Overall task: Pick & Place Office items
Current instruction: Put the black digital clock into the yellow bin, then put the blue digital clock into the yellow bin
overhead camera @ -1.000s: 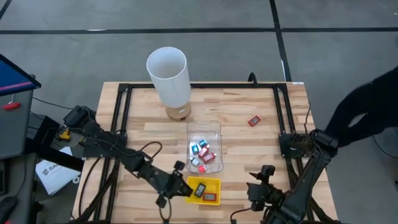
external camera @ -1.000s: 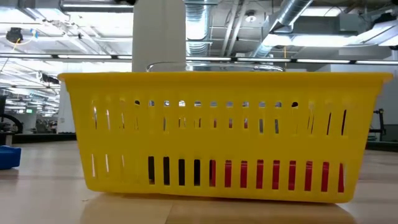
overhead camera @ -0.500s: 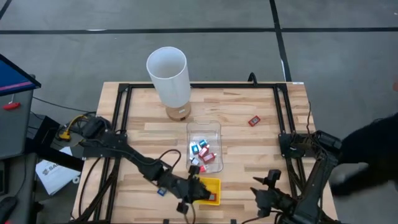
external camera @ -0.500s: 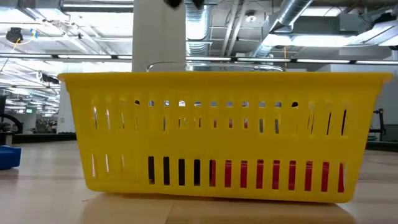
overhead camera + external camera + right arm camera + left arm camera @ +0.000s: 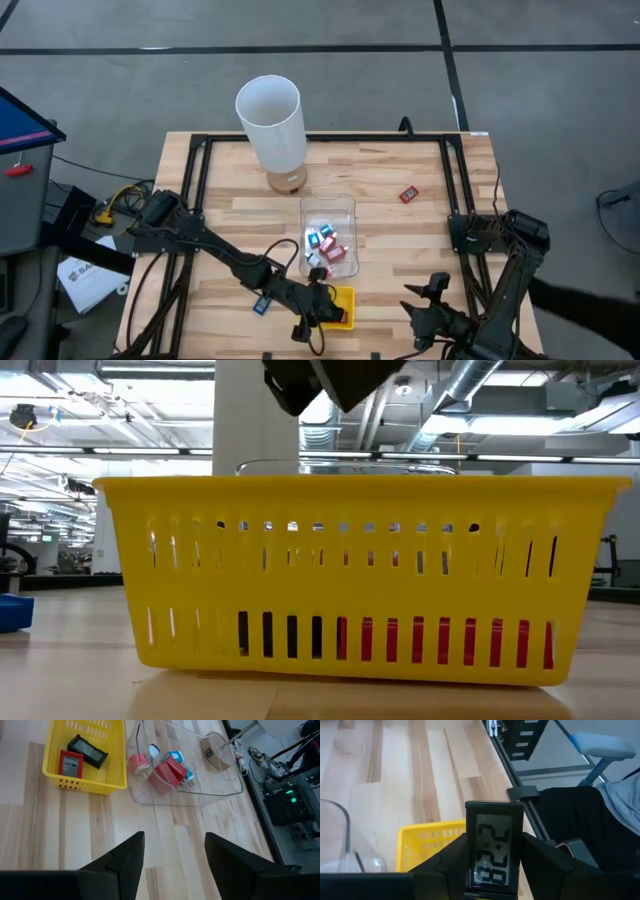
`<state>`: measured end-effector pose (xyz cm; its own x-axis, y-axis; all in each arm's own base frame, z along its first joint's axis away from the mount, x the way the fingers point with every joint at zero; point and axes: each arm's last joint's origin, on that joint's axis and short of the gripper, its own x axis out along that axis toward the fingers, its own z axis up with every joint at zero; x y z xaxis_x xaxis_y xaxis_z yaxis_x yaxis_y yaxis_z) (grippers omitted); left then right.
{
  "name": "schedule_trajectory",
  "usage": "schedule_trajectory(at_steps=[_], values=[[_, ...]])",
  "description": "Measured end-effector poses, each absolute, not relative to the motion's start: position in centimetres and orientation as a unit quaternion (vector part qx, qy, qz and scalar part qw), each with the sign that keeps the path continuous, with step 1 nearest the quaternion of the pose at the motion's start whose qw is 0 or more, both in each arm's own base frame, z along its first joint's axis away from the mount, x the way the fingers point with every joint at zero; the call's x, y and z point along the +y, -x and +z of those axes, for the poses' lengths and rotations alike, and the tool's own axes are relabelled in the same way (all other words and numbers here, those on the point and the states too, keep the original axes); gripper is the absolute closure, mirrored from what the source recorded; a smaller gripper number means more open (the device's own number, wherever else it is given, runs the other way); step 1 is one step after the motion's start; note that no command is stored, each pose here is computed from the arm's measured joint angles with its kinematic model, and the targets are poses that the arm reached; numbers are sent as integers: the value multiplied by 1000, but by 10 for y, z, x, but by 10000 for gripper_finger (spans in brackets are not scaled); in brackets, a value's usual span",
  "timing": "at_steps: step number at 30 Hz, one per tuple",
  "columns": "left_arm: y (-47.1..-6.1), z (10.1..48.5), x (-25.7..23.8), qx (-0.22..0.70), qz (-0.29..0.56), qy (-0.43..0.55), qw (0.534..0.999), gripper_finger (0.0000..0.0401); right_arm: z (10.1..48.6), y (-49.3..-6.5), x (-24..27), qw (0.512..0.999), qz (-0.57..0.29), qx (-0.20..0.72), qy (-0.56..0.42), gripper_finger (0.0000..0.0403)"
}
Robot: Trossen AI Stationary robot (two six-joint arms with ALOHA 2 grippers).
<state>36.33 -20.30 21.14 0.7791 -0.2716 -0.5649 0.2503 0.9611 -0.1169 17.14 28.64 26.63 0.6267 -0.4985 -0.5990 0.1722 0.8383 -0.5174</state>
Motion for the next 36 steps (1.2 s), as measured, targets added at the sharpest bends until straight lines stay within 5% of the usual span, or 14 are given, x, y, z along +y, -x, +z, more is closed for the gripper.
schedule_trajectory(at_steps=[16, 23, 28, 36], values=[[-350, 215, -195, 300, -124, -3, 946, 206, 267, -172, 286, 881, -194, 378, 210, 202], [-274, 268, -184, 358, 59, 16, 932, 205, 267, -173, 286, 887, -201, 365, 201, 202], [-222, 271, -168, 410, 192, 158, 878, 189, 267, -177, 284, 893, -221, 355, 167, 202], [-214, 202, -169, 556, 249, 254, 751, 167, 267, -187, 277, 888, -234, 359, 167, 202]])
